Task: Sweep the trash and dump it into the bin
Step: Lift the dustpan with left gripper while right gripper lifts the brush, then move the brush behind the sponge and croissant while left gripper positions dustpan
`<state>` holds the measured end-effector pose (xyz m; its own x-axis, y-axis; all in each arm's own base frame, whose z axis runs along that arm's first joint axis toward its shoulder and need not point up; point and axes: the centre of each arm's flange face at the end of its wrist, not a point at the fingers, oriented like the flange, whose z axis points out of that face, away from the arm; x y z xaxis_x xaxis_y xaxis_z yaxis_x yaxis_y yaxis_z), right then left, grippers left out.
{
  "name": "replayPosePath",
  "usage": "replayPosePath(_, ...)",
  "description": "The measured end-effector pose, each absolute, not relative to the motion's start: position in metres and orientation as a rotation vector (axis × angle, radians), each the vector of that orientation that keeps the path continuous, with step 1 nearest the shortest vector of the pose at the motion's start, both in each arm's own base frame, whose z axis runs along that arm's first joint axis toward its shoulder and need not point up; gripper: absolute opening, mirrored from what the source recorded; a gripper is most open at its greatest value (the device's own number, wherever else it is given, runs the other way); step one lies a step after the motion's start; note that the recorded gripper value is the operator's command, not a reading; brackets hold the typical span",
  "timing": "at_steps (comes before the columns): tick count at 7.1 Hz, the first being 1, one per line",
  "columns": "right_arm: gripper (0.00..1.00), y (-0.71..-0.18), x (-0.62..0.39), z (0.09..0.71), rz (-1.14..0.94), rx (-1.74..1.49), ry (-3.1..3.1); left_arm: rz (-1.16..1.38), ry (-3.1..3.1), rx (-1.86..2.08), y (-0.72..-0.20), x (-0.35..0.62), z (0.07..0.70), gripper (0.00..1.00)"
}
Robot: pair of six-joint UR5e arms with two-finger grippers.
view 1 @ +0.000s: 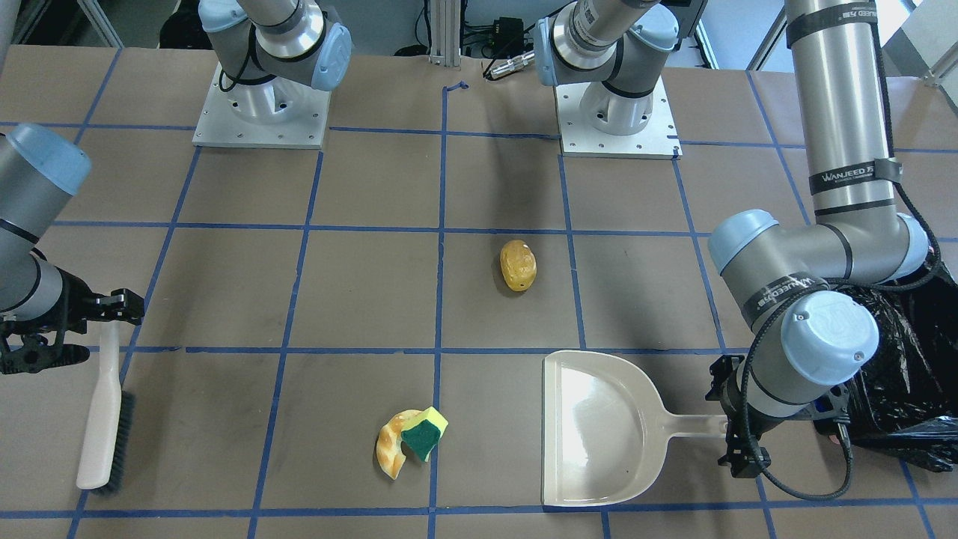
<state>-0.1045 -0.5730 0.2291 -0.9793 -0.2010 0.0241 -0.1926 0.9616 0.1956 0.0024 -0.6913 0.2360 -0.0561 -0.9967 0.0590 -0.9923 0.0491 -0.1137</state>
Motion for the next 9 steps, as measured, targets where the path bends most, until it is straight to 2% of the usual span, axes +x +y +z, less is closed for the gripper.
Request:
replayPosePath(1,0.52,-0.574,-0.105,0.23,-0.291,0.301,-3.069,-0.183,2.248,-2.135,-0.692,0.002,0.232,0.0)
replayPosePath(3,0.34,-0.574,-0.105,0.232,-0.285,0.281,-3.071,-0.181,2.255,-2.141,-0.692,0.001,0.233,0.0)
replayPosePath(8,0.2,-0.574,-0.104,0.237,-0.276,0.275,-3.068,-0.354,2.296,-2.102,-0.694,-0.001,0.277,0.0)
replayPosePath(9,0.2,-0.575,-0.103,0.24,-0.267,0.275,-3.066,-0.396,2.298,-2.103,-0.695,-0.014,0.282,0.0)
